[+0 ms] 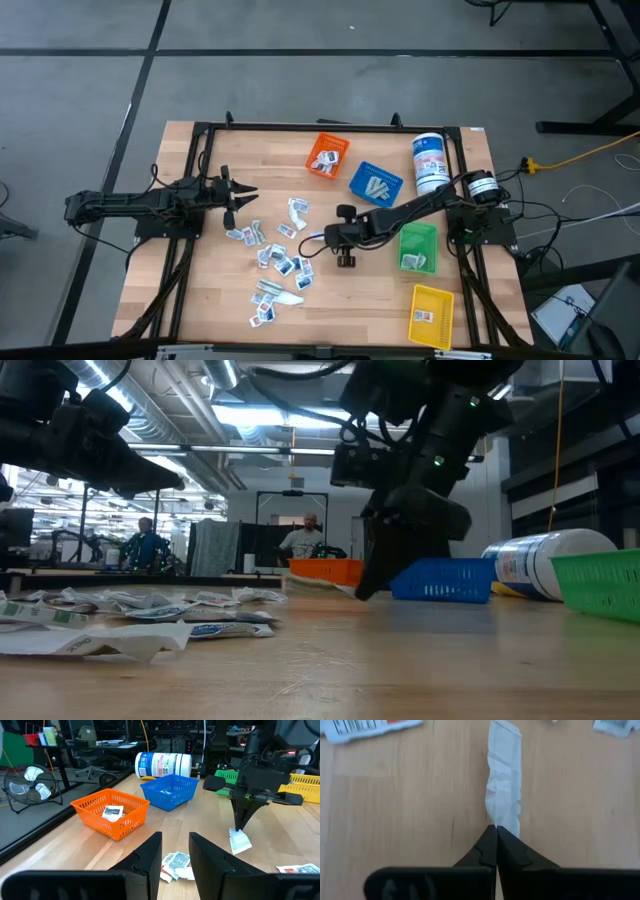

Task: Pick & Place First Aid Supplies
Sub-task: Put the green bandage pack into the blue basket

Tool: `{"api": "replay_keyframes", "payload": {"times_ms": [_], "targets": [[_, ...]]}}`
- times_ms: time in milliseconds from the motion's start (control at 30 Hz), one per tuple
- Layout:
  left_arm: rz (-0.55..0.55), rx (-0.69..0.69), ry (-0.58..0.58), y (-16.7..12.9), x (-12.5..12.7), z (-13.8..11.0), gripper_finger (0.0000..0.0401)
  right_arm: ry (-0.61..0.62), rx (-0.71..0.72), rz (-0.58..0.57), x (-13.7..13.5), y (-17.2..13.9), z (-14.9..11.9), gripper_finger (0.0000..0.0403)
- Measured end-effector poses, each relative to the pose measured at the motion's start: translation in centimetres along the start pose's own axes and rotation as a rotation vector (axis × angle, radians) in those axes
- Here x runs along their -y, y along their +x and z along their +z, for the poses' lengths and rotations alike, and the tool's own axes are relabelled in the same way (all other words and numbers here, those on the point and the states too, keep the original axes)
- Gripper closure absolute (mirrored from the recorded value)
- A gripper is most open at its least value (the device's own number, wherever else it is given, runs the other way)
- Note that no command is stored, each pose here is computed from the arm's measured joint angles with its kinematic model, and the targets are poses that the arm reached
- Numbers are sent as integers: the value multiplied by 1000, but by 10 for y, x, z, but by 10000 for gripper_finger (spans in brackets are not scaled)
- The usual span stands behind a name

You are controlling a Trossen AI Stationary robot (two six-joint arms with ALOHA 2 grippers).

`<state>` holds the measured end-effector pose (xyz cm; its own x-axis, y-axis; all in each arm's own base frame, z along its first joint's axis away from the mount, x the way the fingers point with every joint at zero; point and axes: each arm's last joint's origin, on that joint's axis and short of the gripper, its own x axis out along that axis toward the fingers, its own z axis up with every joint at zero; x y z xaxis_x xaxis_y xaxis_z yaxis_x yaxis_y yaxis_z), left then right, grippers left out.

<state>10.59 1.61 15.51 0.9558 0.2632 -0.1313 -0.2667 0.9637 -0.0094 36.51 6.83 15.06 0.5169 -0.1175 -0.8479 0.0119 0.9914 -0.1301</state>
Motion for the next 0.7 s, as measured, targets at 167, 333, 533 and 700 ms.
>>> {"api": "replay_keyframes", "payload": {"times_ms": [167, 333, 533, 700], "targets": [[0, 0, 0, 0, 0, 0, 309, -2, 33, -65, 2, -4, 9, 397], [0, 0, 0, 0, 0, 0, 310, -12, 12, -153, 5, -13, 13, 399], [0, 0, 0, 0, 0, 0, 309, -40, 51, -274, 2, -50, 17, 401], [0, 0, 0, 0, 0, 0, 309, -37, 92, -437, 4, -89, 13, 401]]}}
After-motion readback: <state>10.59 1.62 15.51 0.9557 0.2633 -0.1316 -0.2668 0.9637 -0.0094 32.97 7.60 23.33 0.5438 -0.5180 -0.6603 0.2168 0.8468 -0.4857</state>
